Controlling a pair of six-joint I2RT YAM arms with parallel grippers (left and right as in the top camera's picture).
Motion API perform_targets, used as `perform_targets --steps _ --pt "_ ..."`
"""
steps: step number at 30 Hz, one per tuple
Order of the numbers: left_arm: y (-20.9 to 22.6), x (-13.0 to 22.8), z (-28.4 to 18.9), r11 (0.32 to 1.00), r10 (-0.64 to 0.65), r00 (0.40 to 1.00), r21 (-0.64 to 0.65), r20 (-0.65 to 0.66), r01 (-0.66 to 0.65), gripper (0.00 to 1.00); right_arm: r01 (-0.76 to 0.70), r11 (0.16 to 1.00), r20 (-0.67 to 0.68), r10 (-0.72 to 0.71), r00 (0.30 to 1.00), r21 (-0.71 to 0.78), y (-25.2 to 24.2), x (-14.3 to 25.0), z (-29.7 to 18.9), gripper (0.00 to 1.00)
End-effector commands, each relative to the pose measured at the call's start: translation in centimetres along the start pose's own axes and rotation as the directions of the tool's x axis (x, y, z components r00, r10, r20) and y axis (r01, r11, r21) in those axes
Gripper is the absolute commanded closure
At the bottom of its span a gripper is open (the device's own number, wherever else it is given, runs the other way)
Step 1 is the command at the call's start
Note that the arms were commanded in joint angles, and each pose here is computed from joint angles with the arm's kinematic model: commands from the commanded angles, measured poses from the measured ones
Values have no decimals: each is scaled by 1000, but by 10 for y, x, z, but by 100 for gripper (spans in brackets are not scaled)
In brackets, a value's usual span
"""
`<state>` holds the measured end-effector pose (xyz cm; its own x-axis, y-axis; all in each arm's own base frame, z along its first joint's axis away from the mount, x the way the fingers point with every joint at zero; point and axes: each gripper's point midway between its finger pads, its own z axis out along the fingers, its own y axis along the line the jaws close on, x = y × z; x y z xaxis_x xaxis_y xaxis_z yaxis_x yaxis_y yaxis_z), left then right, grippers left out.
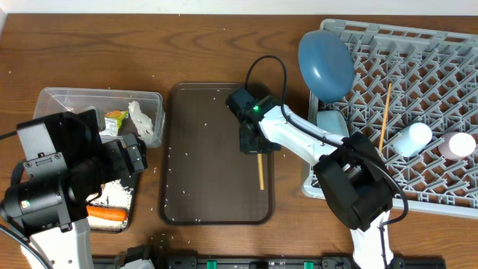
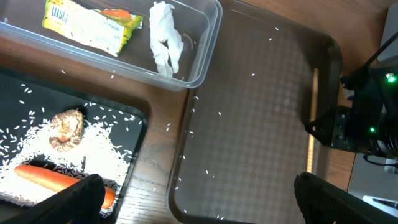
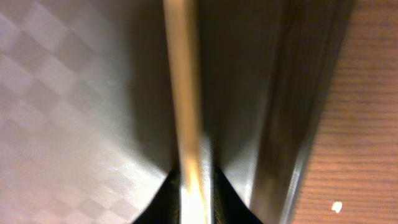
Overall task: Sort waste into correct bins and load items into the dishwasher rack
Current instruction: 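Grasp the second chopstick from the brown tray with the right gripper, then place the second chopstick in the rack with the right gripper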
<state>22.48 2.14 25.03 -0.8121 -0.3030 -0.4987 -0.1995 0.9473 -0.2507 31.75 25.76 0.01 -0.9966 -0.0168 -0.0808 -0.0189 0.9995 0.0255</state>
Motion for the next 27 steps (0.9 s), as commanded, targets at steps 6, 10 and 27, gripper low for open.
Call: perform_targets --steps 6,10,27 --pt "-3 -1 -2 1000 25 1000 11 5 -25 2 145 989 18 -144 989 -44 6 -6 -7 99" --pt "-3 -1 -2 1000 25 1000 11 5 -25 2 201 974 122 -188 975 -105 6 -17 -66 99" --pt "-3 -1 -2 1000 25 1000 11 5 -25 2 -244 970 466 212 859 10 -279 -46 -247 99"
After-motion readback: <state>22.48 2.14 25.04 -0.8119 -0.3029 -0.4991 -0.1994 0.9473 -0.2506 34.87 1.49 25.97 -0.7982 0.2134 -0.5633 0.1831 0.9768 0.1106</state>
